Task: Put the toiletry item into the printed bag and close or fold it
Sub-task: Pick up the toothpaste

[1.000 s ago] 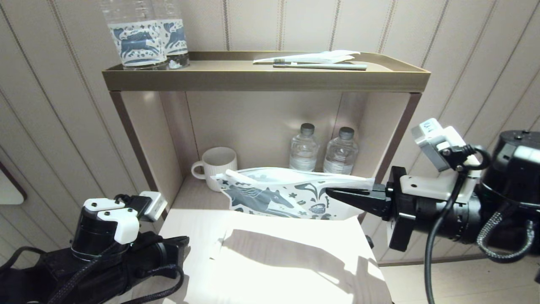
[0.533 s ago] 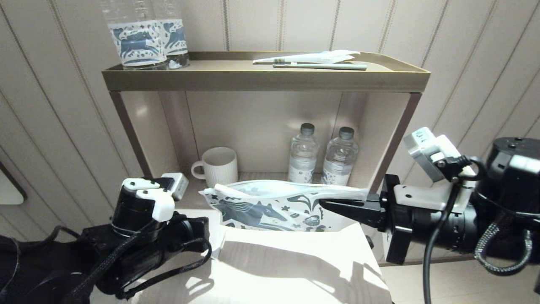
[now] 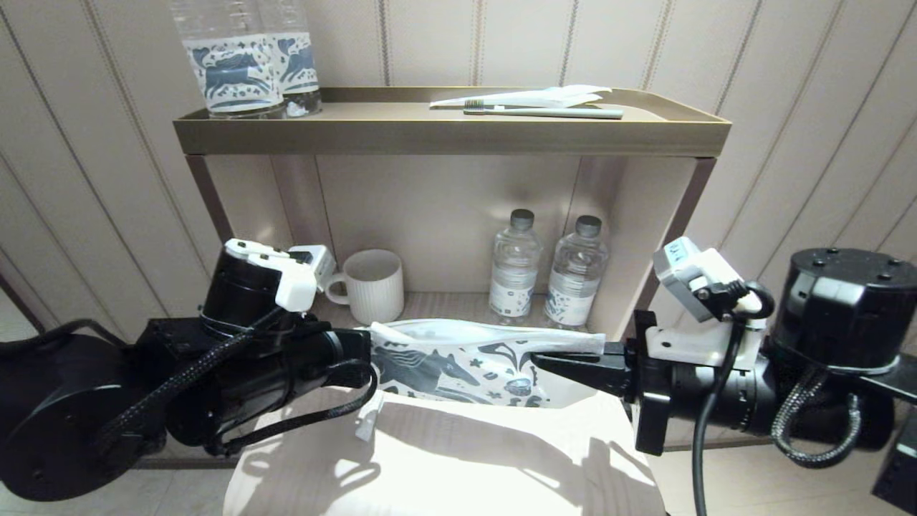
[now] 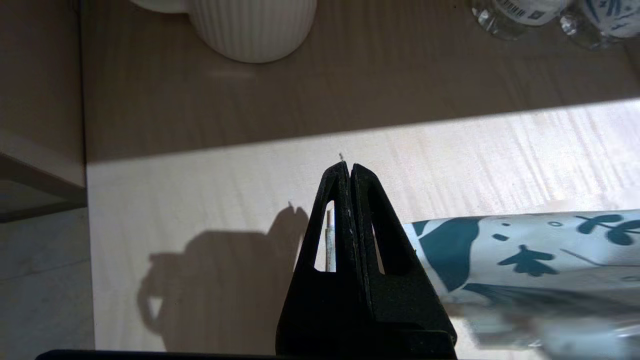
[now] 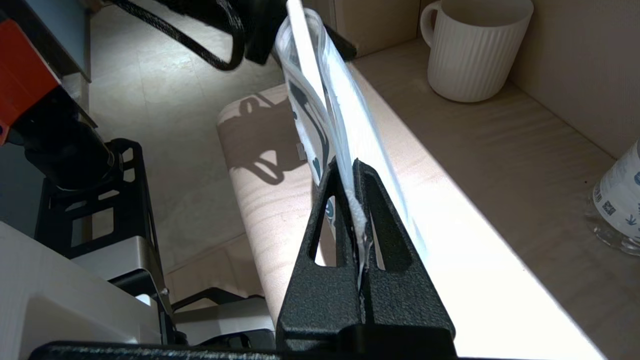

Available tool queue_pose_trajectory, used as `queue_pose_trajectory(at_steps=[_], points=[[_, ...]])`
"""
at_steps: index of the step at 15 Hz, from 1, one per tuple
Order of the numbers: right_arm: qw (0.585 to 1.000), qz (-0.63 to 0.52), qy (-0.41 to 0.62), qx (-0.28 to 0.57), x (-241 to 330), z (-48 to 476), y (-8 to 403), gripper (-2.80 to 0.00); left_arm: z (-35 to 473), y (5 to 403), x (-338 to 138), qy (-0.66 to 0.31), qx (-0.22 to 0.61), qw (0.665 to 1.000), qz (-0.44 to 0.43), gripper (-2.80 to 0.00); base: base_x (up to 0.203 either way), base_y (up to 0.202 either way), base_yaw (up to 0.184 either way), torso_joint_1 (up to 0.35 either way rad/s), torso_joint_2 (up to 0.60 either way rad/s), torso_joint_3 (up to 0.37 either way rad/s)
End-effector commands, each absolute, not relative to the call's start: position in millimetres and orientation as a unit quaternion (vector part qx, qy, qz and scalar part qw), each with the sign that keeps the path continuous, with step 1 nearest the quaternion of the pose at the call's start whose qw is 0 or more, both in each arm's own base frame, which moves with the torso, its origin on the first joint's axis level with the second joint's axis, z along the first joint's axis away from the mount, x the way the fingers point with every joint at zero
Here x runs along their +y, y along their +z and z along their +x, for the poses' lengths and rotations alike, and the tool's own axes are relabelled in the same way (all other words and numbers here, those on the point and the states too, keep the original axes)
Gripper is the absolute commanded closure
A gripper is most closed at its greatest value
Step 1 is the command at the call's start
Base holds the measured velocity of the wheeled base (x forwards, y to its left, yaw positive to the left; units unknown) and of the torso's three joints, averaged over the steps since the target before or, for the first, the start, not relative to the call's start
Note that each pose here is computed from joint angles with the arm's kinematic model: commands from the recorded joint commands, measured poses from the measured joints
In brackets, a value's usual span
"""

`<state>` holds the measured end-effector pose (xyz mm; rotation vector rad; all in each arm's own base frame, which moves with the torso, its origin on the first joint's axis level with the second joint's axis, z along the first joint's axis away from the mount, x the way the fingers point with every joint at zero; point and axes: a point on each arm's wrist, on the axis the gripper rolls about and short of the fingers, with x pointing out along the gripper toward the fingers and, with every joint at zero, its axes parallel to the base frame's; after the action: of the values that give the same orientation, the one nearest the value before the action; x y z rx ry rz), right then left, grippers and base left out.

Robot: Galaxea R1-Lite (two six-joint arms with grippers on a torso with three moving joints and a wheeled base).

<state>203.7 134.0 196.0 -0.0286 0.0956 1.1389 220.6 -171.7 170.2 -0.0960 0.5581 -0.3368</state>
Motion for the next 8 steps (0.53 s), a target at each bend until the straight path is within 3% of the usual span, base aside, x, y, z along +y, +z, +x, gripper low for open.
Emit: queue_pose_trajectory(at_steps=[1, 4, 8], points=[[0.839, -0.013, 0.541, 0.052, 136, 207, 191, 0.00, 214, 190, -167, -0.169, 0.254, 0.950, -0.059, 0.00, 0.000, 0.000, 0.000, 0.000, 0.00, 0.000], [0.839, -0.013, 0.541, 0.051, 136, 207, 192, 0.00, 212, 206, -166, -0.172, 0.253, 0.950, -0.062, 0.00, 0.000, 0.000, 0.000, 0.000, 0.00, 0.000], [0.845, -0.013, 0.534, 0.025, 130, 204, 207, 0.00, 203, 193, -151, -0.157, 0.270, 0.948, -0.058, 0.00, 0.000, 0.000, 0.000, 0.000, 0.00, 0.000]])
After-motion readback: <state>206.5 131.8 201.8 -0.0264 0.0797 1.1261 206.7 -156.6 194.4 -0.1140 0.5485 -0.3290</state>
